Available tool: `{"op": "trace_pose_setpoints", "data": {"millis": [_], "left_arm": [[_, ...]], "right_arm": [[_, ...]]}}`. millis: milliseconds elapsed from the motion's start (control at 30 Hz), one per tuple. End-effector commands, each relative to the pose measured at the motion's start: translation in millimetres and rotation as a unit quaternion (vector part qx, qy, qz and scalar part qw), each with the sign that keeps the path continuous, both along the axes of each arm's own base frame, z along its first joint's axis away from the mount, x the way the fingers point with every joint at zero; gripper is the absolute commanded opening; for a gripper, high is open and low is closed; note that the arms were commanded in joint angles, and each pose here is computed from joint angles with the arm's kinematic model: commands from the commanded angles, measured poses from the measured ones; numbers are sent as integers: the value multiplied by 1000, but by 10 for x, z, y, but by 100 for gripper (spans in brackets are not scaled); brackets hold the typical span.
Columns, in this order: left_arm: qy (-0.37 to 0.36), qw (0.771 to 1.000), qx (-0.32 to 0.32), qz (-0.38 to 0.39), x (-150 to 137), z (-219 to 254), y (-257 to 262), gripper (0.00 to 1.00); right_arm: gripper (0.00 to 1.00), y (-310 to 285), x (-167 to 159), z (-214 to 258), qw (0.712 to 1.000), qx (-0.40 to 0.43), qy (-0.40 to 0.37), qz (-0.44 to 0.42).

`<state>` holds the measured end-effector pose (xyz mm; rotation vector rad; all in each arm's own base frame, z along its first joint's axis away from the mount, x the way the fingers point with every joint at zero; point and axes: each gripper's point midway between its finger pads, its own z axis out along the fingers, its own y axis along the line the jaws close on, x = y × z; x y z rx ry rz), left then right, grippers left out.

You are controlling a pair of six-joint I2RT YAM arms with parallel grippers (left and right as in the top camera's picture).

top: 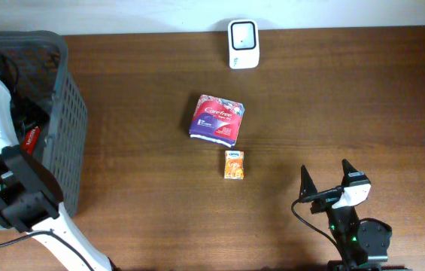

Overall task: Scan the item barcode
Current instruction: 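Pick the red Nescafe stick from the basket with the left gripper, set it down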

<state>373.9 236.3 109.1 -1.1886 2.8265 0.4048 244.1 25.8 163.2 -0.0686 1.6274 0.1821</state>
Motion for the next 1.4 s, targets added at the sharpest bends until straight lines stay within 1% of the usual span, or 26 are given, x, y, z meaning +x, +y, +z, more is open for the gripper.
{"op": "trace_pose_setpoints", "data": {"millis": [0, 33, 67, 133, 200, 267, 333, 367, 467, 600, 633, 667, 700, 733, 767, 800, 833, 867, 933, 1000, 1200, 1233, 1267, 1300, 1333, 1367], "left_arm": [[21, 1000, 10, -17, -49, -133, 62, 79], [11, 998, 7, -55, 39, -137, 68, 82], [1, 997, 2, -80, 109, -142, 61, 90], [-14, 994, 15, -106, 224, -129, 114, 90], [-19, 994, 15, -107, 249, -144, 119, 90], [-13, 994, 9, -108, 214, -270, 95, 87], [4, 994, 7, -107, 124, -453, 84, 88], [0, 995, 11, -103, 124, -503, 124, 90], [-23, 994, 27, -100, 177, -507, 304, 86], [-15, 995, 7, -96, 45, -798, 252, 84], [-9, 995, 2, -96, 6, -842, 229, 78], [-2, 995, -2, -96, -36, -884, 205, 75], [2, 995, -5, -96, -62, -911, 190, 66], [4, 995, -7, -96, -73, -913, 183, 47], [7, 995, -11, -96, -91, -917, 165, 25], [12, 995, -14, -96, -115, -917, 151, 16], [15, 995, -16, -96, -131, -917, 143, 9], [17, 995, -18, -96, -129, -870, 143, 0], [9, 995, -25, -95, -72, -711, 138, 0], [-42, 992, -55, -102, 158, -435, 56, 0], [-45, 992, -54, -104, 169, -316, 47, 0], [-69, 992, -48, -93, 224, -91, 49, 0], [-105, 990, -43, -89, 286, 261, 25, 0], [-136, 988, -32, -69, 263, 642, -4, 0], [-157, 985, -27, -63, 225, 882, -49, 0], [-196, 978, -29, -72, 205, 1188, -157, 0]], "right_arm": [[98, 14, -2, -31, 1000, -3, 2, 3], [98, 14, -2, -31, 1000, -3, 2, 3], [98, 14, -2, -30, 1000, -3, 2, 3], [98, 14, -2, -31, 1000, -3, 2, 3], [98, 14, -2, -31, 1000, -3, 2, 3], [98, 14, -2, -30, 1000, -3, 2, 3], [98, 14, -2, -31, 1000, -3, 2, 3], [98, 14, -2, -31, 1000, -3, 2, 3], [98, 14, -2, -31, 1000, -3, 2, 3], [98, 14, -2, -31, 1000, -3, 2, 3], [98, 14, -2, -30, 1000, -3, 2, 3], [98, 14, -2, -31, 1000, -3, 2, 3], [98, 14, -2, -31, 1000, -3, 2, 3], [98, 14, -2, -31, 1000, -3, 2, 3], [98, 14, -2, -30, 1000, -3, 2, 3], [98, 14, -2, -30, 1000, -3, 2, 3], [98, 14, -2, -31, 1000, -3, 2, 3], [98, 14, -2, -31, 1000, -3, 2, 3], [98, 14, -2, -30, 1000, -3, 2, 3], [98, 14, -2, -31, 1000, -3, 2, 3], [98, 14, -2, -31, 1000, -3, 2, 3], [98, 14, -2, -31, 1000, -3, 2, 3], [98, 14, -2, -31, 1000, -3, 2, 3], [98, 14, -2, -31, 1000, -3, 2, 3], [98, 14, -2, -31, 1000, -3, 2, 3], [98, 14, -2, -31, 1000, -3, 2, 3]]}}
